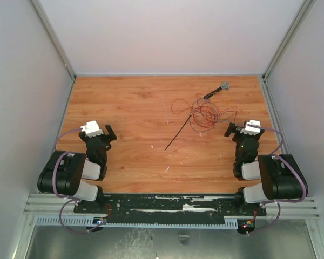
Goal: Zip-tie the wires
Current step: Move the ribbon to the center of the board.
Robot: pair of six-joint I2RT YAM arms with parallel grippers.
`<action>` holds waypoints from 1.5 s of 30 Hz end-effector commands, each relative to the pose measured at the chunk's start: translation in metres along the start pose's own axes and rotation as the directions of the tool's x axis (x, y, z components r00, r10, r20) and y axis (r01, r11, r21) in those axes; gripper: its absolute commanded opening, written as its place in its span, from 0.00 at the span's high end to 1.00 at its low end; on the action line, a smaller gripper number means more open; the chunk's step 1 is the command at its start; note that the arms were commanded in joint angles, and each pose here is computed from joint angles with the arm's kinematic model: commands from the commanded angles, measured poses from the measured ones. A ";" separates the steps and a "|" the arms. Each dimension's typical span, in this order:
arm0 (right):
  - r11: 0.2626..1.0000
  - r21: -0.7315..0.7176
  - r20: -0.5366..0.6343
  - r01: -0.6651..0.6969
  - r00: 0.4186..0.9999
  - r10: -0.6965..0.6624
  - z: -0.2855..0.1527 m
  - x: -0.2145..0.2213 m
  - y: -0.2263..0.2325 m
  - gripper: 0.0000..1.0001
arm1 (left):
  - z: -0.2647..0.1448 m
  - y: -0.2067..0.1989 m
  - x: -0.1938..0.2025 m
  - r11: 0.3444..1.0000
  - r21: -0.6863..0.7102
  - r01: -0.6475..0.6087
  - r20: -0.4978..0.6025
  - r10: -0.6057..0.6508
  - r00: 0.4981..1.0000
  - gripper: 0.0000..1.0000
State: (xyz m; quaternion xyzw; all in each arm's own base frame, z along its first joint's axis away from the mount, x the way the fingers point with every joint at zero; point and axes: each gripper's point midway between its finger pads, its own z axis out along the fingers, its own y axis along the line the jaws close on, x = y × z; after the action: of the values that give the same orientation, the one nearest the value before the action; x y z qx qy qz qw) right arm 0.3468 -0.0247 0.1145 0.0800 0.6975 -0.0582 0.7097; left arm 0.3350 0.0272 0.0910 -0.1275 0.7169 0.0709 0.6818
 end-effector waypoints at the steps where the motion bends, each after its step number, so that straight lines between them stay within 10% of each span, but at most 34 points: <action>1: 1.000 0.019 0.037 0.006 0.999 -0.007 0.000 -0.009 -0.003 0.01 | 0.004 0.000 -0.011 1.000 -0.001 0.002 0.038 -0.002 0.999 0.01; 23: 0.994 0.015 0.000 -0.105 0.995 0.105 0.002 -0.077 0.006 0.01 | 0.022 -0.007 -0.065 0.994 -0.036 0.101 0.019 -0.101 0.995 0.01; 28: 0.987 -0.019 -0.140 -0.161 0.978 0.157 0.014 -0.088 0.024 0.01 | 0.017 -0.094 -0.125 0.894 0.334 0.299 -0.081 -0.289 0.954 0.01; 39: 0.970 -0.162 -0.401 -0.179 0.911 0.101 0.030 -0.071 0.065 0.01 | -0.046 -0.235 -0.074 0.706 0.662 0.252 -0.410 0.059 0.910 0.01; 45: 0.968 -0.167 -0.453 -0.185 0.887 0.092 0.029 -0.052 0.071 0.01 | -0.056 -0.288 -0.010 0.740 0.664 0.109 -0.458 0.287 0.841 0.02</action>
State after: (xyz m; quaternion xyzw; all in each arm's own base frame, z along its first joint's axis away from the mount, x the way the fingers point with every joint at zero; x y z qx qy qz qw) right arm 0.3912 0.0252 0.1732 0.0770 0.8238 0.0641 0.5580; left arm 0.3650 -0.2439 0.1639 0.1125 0.8189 -0.2631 0.4974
